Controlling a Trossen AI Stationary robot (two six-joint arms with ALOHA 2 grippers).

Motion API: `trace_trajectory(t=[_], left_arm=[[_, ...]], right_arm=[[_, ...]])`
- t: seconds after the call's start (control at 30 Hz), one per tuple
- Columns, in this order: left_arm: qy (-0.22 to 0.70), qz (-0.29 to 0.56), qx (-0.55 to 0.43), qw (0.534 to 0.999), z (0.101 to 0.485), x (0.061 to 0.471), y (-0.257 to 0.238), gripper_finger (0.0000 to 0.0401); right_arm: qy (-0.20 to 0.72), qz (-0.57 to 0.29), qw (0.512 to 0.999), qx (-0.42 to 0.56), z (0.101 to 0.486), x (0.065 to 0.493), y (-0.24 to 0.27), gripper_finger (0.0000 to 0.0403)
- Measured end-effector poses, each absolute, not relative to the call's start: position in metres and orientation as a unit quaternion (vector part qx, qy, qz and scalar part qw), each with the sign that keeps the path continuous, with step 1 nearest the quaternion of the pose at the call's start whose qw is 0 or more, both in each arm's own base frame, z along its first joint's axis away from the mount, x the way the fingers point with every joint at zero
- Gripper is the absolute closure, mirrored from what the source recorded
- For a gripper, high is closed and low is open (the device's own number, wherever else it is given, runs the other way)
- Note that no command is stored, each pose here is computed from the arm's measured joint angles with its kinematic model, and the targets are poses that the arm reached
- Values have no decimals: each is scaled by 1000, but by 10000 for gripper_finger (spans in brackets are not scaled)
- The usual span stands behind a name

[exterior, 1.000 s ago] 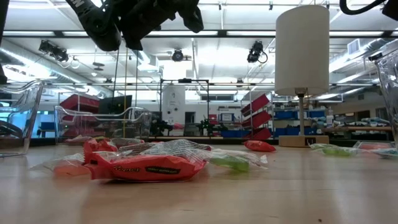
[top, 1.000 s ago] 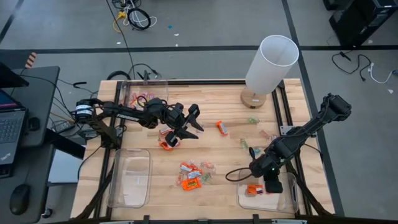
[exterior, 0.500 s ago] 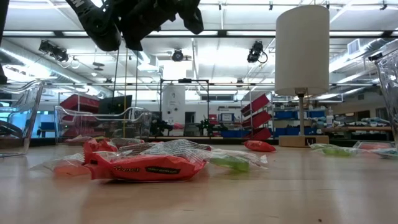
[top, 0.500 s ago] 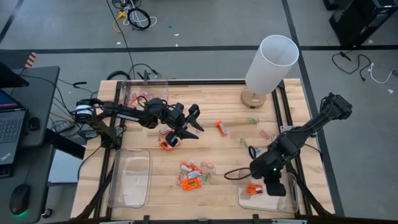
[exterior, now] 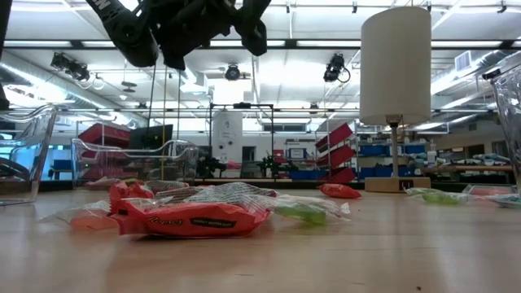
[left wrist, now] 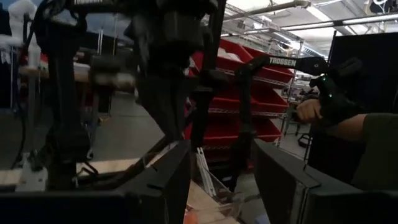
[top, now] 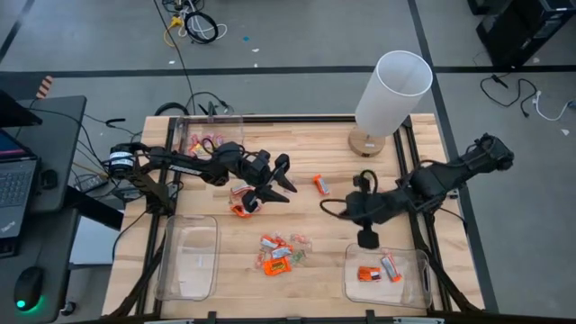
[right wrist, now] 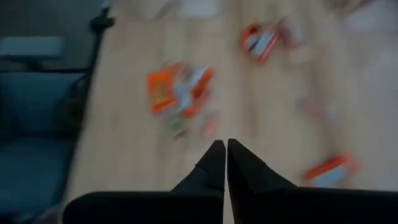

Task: Sort candy
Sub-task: Put the chocolate into the bottom right transparent bin

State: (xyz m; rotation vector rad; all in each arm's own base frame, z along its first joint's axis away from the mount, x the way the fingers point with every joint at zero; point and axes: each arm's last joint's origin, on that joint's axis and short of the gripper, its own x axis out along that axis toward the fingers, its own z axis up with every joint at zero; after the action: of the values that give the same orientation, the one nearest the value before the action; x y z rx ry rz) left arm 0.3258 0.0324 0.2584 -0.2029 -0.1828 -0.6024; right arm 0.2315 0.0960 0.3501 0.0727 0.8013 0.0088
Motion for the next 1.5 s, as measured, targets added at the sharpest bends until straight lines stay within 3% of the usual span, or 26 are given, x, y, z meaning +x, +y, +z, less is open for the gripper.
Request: trace_trajectory(t=[0.1,0.27,0.77,1.17,1.5], left_arm=[[-75,-303,-123,942,257,326,34,231],[-37,-330,-162,929,254,324,41,231],[33,-434,-187,881,251,317,47,255],[48,-401,-216,889,251,304,94,271],[29,-344,-229,910,267,280,132,271]], right_arm=[[364,-64,929,11,352,238,81,399],[353,-149,921,68,352,246,49,401],[423,-226,863,161,318,276,3,349],[518,-246,798,182,264,309,-20,317],[548,-251,779,172,240,322,-25,291]])
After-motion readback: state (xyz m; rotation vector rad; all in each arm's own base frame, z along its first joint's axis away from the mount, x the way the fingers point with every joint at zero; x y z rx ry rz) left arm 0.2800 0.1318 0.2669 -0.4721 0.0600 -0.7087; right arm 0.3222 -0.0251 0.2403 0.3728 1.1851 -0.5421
